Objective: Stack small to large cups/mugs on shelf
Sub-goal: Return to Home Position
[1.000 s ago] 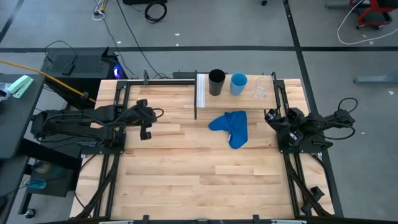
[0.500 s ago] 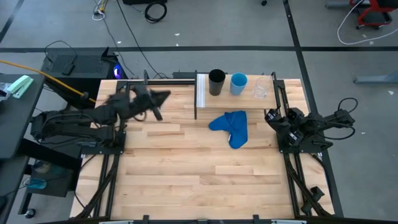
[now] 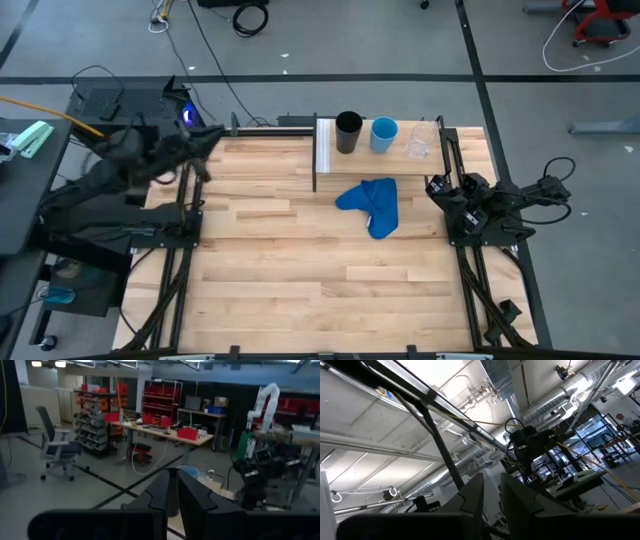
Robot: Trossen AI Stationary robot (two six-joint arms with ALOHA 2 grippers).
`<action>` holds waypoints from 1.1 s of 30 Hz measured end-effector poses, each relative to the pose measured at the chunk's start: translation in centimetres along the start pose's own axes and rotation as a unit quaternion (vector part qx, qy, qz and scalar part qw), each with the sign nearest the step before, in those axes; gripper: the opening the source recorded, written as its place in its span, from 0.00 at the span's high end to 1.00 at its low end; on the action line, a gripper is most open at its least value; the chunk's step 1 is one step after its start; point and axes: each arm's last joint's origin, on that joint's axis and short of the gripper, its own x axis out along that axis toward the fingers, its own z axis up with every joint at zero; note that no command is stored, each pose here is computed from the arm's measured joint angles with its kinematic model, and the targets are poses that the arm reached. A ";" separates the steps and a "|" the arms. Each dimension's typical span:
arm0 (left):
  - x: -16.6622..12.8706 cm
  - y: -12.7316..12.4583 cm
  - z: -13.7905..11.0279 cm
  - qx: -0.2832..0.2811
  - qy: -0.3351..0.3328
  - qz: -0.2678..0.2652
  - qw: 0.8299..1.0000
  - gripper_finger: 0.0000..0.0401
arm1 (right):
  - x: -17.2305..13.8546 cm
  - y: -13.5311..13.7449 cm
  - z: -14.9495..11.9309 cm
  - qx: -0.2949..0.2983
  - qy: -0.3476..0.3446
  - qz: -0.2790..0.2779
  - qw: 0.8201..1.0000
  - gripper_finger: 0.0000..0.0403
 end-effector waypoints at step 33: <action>-4.7 3.0 -12.9 -0.109 -0.143 0.009 0.984 0.91 | 0.0 0.0 0.1 0.002 -0.003 0.001 1.000 0.82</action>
